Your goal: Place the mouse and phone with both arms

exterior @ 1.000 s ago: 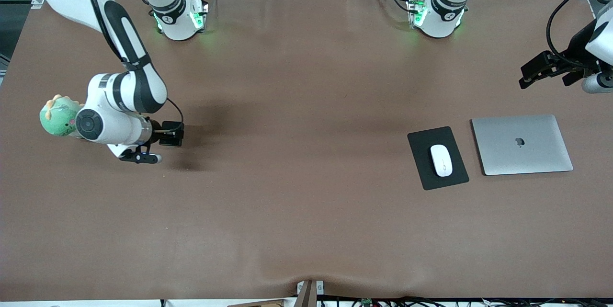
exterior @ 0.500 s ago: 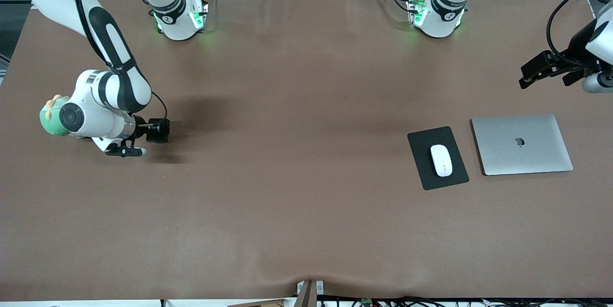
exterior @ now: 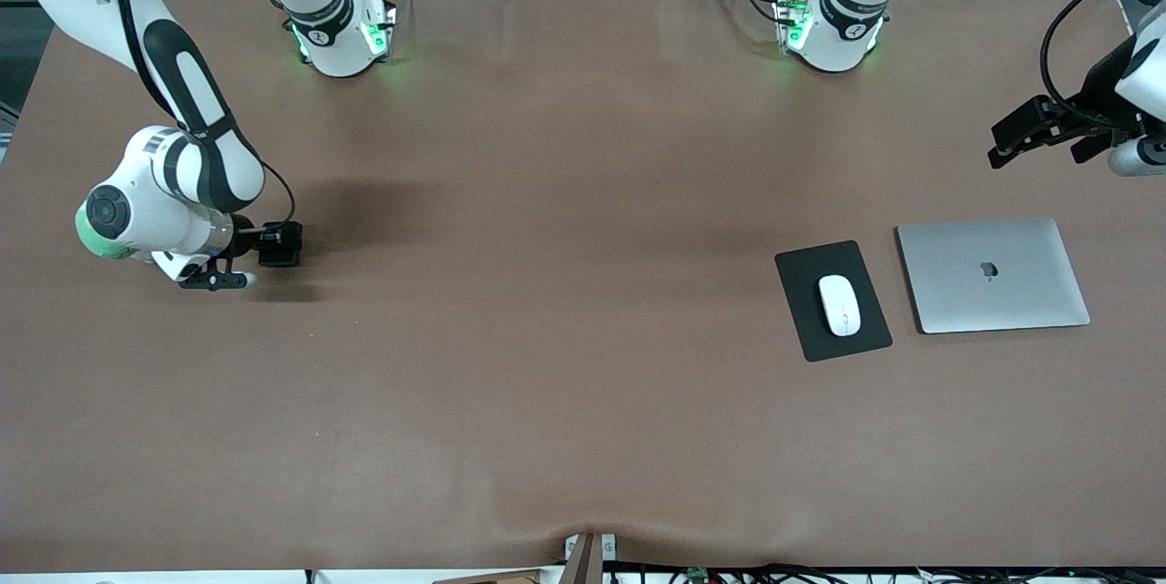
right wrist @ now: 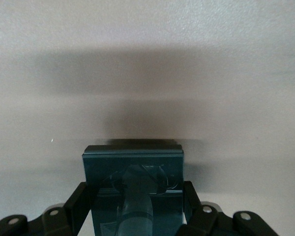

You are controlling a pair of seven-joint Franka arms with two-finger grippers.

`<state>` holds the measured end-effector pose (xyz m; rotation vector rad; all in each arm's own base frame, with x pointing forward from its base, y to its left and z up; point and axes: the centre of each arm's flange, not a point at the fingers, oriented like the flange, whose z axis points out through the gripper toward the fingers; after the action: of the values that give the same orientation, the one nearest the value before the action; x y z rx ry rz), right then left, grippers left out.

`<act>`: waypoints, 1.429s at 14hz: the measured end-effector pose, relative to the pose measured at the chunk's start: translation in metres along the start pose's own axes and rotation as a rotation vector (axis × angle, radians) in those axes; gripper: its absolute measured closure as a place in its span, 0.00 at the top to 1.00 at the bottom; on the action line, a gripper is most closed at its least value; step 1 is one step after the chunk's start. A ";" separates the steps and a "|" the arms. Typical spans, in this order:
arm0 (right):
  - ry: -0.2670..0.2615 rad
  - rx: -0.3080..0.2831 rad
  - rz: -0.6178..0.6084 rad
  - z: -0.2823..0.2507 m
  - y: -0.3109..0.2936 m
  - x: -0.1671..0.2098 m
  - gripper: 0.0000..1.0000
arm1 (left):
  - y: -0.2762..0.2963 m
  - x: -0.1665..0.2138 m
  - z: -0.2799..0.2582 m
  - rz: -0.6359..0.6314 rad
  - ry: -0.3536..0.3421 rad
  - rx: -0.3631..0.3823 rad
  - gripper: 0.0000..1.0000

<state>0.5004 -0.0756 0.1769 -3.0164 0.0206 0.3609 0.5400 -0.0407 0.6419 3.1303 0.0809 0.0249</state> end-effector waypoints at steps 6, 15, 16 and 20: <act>-0.016 0.001 -0.003 0.008 -0.002 -0.001 0.93 | 0.000 0.000 0.000 0.000 0.000 0.000 1.00; -0.166 0.067 -0.057 -0.125 -0.018 0.035 1.00 | 0.001 0.000 0.000 0.001 0.000 0.000 1.00; -0.170 0.065 -0.064 -0.147 -0.019 0.037 1.00 | 0.001 0.000 0.000 0.002 0.000 0.000 1.00; -0.143 0.051 -0.079 -0.219 -0.020 0.025 1.00 | 0.001 0.000 0.000 0.003 0.000 0.000 1.00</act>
<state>0.5768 -0.0784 0.3845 -2.9226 -0.0988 0.5574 0.5399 -0.0421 0.6420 3.1304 0.0769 0.0254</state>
